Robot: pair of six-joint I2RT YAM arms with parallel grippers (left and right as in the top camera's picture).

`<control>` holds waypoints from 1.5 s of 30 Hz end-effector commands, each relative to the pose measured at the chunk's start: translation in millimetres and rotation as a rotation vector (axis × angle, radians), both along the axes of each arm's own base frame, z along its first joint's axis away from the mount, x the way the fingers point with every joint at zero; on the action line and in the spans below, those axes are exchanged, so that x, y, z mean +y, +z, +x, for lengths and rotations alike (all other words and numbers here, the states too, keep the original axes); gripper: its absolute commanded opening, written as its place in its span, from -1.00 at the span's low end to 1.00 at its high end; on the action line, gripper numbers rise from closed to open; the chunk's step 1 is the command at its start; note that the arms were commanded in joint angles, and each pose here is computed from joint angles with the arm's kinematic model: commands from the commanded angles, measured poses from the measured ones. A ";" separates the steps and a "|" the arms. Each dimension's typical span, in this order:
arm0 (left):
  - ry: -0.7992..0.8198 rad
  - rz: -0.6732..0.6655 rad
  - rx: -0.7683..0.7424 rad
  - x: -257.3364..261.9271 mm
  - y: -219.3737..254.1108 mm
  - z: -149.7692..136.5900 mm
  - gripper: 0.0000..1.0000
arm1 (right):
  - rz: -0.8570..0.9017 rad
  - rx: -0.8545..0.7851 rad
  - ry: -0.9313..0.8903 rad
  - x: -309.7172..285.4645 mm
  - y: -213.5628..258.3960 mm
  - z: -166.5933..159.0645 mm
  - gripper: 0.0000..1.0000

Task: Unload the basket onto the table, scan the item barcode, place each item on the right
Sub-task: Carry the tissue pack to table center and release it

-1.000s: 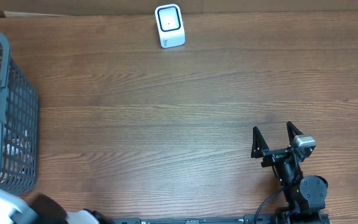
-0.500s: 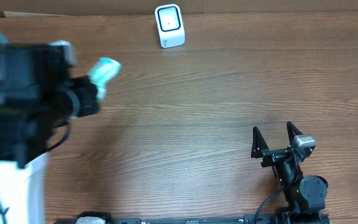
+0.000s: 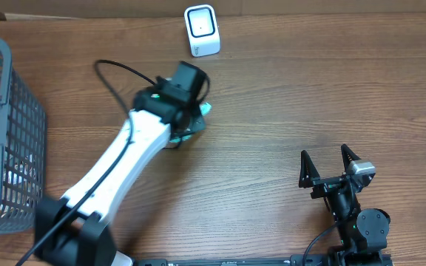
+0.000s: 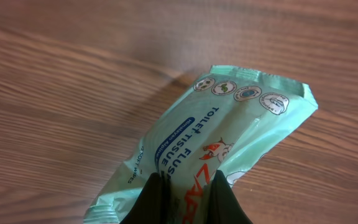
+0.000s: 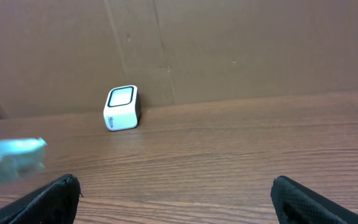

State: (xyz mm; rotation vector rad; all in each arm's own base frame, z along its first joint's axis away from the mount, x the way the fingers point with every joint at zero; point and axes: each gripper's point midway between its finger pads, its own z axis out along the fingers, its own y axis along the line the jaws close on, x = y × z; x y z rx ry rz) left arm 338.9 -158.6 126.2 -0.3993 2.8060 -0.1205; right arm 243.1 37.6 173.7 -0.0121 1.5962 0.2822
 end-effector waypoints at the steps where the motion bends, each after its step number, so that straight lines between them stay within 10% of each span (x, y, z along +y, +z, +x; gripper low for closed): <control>1: 0.077 0.027 0.068 -13.5 -38.1 -2.0 -0.92 | 0.003 -0.001 -0.013 -2.6 -2.2 0.6 1.00; 22: 0.031 0.060 0.020 -32.3 -58.1 11.2 -0.91 | 0.003 -0.001 -0.013 -2.6 -2.2 0.6 1.00; 23: 0.029 0.046 0.017 -35.0 -57.9 12.4 -0.74 | 0.003 -0.001 -0.013 -2.6 -2.2 0.6 1.00; 25: -0.011 -0.015 0.024 -48.3 -57.3 13.1 0.65 | 0.003 -0.001 -0.013 -2.6 -2.2 0.6 1.00; 26: -0.018 -0.017 0.025 -48.8 -56.1 12.7 0.77 | 0.003 -0.001 -0.013 -2.6 -2.2 0.6 1.00; 37: -0.035 -0.022 -0.240 24.9 143.8 28.2 0.75 | 0.003 -0.001 -0.013 -2.6 -2.2 0.6 1.00; 45: 0.440 0.032 -0.366 222.2 233.3 -43.1 0.75 | 0.003 -0.001 -0.013 -2.6 -2.2 0.6 1.00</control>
